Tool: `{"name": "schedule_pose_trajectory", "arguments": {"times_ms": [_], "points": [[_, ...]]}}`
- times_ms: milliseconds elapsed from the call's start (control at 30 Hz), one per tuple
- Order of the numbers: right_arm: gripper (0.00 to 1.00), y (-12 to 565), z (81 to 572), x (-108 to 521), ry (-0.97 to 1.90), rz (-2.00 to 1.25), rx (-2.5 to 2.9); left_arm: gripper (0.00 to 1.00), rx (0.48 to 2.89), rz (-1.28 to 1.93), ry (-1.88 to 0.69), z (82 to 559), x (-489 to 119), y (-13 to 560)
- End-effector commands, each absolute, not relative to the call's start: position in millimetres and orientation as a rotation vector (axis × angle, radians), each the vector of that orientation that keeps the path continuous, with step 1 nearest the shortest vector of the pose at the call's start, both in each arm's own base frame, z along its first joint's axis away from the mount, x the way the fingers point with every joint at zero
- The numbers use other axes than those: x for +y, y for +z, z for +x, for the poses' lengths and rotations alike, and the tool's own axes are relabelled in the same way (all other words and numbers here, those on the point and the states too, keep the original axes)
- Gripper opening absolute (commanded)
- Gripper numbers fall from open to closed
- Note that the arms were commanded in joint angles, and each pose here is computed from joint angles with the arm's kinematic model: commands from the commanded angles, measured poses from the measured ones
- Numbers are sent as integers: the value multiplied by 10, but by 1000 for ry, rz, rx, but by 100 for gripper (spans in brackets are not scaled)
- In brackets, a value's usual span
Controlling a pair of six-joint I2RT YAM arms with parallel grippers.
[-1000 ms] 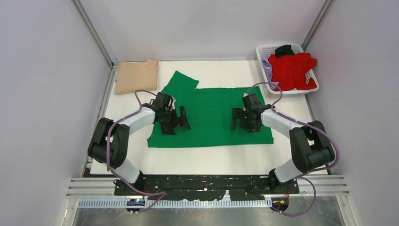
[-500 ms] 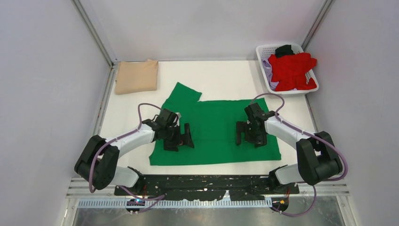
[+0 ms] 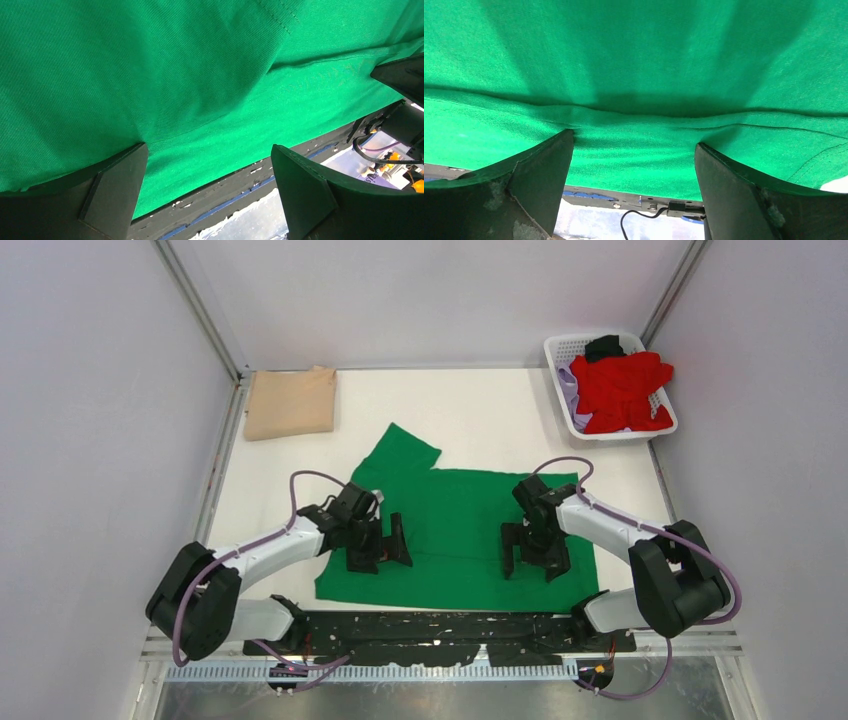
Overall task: Fold and stack the t-shirts
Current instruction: Grab the side of the flattened tshirt furthest away from the robot with both arms
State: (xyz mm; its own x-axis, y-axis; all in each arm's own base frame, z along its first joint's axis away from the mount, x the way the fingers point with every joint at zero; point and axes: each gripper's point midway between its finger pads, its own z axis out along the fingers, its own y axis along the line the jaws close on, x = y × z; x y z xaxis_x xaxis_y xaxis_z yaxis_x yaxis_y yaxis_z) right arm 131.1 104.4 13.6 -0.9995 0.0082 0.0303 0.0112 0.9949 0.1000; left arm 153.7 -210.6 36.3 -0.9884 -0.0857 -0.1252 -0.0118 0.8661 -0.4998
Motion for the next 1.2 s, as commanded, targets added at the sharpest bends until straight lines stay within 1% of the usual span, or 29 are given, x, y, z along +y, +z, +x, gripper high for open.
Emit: {"name": "schedule_pose_trajectory", "arguments": {"times_ms": [0,233,333,500,667,800,900,1067,1167], "points": [[95,82,1037,926,-66,-63,-3017,100,3073,-124,-600,1113,-1808,112],[95,131,1272,795,74,-82,-3122,100,3049,-157,-599,1070,-1767,161],[95,166,1396,841,56,-78,-3162,100,3023,-158,-609,1111,-1782,212],[95,251,1527,991,-65,-38,-3204,100,2960,-139,-582,1286,-1807,336],[95,673,1738,1196,-288,65,-3326,100,2835,-52,-563,1615,-1890,739],[95,990,1967,1170,-331,59,-3444,100,2695,29,-533,1973,-1946,1168],[95,1085,2188,1064,-348,-53,-3517,100,2594,27,-473,2393,-1944,1465],[95,1182,2607,867,-426,-305,-3620,100,2518,-58,-445,3339,-1905,1638],[95,1244,2852,679,-396,-463,-3683,100,2531,-80,-414,3920,-1828,1588]]}}
